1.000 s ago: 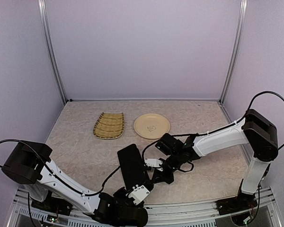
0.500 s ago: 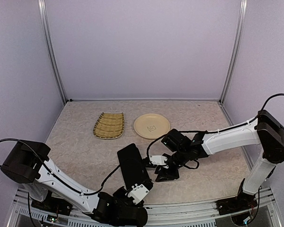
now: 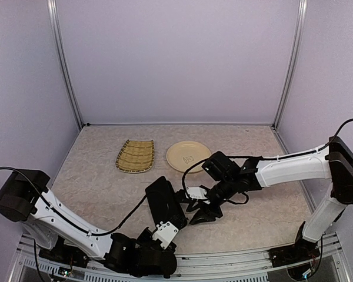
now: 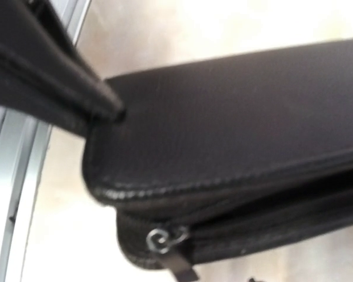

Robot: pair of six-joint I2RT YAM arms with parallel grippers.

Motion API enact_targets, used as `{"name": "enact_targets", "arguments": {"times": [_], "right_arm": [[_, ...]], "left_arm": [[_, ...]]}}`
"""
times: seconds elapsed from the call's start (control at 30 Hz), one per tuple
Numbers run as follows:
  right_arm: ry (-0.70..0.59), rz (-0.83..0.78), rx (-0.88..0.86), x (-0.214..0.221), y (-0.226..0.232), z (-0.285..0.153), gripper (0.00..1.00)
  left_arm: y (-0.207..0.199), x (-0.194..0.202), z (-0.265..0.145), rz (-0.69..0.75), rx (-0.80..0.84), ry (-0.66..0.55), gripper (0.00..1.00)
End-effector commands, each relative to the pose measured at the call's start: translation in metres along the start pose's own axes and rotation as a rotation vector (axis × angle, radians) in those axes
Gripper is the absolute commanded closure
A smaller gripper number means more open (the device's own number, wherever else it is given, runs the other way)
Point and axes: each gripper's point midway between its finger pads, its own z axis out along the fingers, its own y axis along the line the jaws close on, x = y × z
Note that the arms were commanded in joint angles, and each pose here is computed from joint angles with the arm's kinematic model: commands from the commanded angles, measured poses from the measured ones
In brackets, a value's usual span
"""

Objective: Sort the hair-cutting tools

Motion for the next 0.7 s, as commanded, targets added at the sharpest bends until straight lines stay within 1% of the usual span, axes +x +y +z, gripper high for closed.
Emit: {"name": "enact_targets", "arguments": {"times": [0.0, 0.2, 0.27, 0.43, 0.57, 0.67], "right_arm": [[-0.009, -0.017, -0.001, -0.009, -0.002, 0.005, 0.49], [0.022, -0.007, -0.005, -0.004, -0.001, 0.018, 0.51], [0.027, -0.012, -0.008, -0.003, 0.001, 0.02, 0.53], [-0.016, -0.032, 0.03, -0.016, -0.001, 0.012, 0.66], [-0.027, -0.034, 0.055, -0.024, -0.004, 0.006, 0.73], [-0.021, -0.035, 0.054, -0.024, -0.004, 0.005, 0.83]], "left_arm": [[0.0, -0.018, -0.005, -0.123, 0.036, -0.038, 1.0], [0.001, -0.021, -0.006, -0.132, 0.036, -0.048, 1.0], [0.001, -0.021, -0.006, -0.133, 0.036, -0.048, 1.0], [0.001, -0.021, -0.006, -0.132, 0.041, -0.047, 1.0], [-0.002, -0.018, -0.004, -0.121, 0.043, -0.037, 1.0], [-0.005, -0.016, -0.003, -0.101, 0.044, -0.031, 1.0]]}}
